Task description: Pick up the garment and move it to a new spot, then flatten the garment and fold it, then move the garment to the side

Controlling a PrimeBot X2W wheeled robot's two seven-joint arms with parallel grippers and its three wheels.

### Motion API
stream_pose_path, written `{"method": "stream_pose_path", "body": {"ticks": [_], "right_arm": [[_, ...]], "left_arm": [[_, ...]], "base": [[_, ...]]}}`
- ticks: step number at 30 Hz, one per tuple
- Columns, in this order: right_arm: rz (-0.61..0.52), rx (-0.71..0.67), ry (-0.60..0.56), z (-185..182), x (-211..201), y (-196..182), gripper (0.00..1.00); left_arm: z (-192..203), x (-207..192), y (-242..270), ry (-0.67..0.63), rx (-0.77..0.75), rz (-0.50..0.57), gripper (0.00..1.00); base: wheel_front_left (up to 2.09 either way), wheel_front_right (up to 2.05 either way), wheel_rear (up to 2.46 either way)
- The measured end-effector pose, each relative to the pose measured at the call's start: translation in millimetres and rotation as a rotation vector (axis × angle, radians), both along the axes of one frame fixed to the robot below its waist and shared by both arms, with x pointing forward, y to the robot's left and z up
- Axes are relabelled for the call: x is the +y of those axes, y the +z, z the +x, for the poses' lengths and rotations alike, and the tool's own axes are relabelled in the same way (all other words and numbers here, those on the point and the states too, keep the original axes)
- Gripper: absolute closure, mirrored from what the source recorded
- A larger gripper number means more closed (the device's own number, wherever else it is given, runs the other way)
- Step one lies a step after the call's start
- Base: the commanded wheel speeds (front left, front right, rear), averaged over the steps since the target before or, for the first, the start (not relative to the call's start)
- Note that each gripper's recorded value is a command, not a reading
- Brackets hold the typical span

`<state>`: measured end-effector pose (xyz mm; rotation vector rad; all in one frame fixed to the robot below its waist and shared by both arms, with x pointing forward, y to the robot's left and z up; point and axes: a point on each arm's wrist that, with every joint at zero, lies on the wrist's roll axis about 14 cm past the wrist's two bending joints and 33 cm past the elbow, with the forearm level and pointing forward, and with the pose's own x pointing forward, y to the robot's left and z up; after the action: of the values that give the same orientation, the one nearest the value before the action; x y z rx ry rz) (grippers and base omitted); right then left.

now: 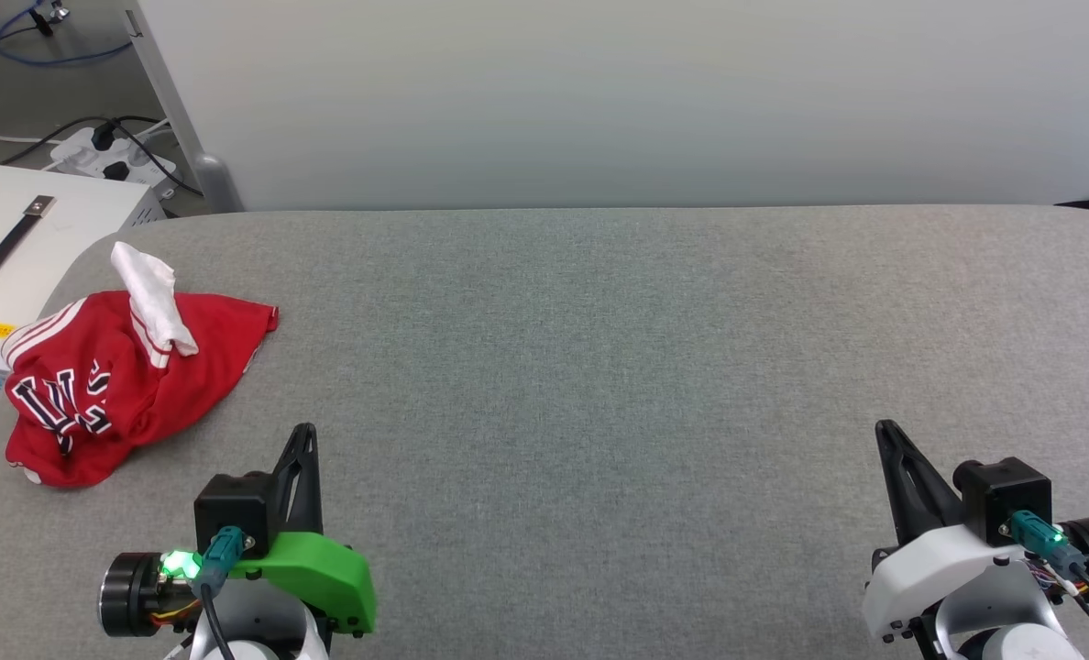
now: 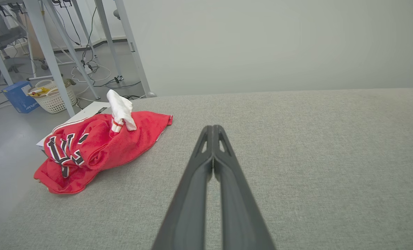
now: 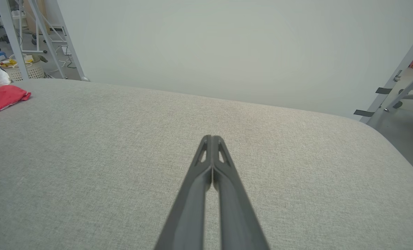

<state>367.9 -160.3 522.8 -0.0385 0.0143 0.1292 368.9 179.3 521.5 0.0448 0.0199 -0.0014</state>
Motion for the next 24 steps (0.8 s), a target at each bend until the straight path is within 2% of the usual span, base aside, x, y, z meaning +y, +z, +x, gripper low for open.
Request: {"method": "stream_pose_path", "body": {"ticks": [15, 16, 24], "right_arm": [[0.0, 0.0, 0.0, 0.0, 0.0, 0.0, 1.0], [0.0, 0.0, 0.0, 0.0, -0.1, -0.1, 0.0], [0.003, -0.001, -0.003, 0.1, -0.8, -0.1, 0.0]], "left_arm": [[0.0, 0.0, 0.0, 0.0, 0.0, 0.0, 1.0], [-0.1, 0.0, -0.1, 0.0, 0.0, 0.0, 0.0], [-0.2, 0.1, -0.7, 0.0, 0.001, 0.0, 0.0]], "base": [[0.0, 0.0, 0.0], [0.0, 0.0, 0.0], [0.0, 0.0, 0.0]]}}
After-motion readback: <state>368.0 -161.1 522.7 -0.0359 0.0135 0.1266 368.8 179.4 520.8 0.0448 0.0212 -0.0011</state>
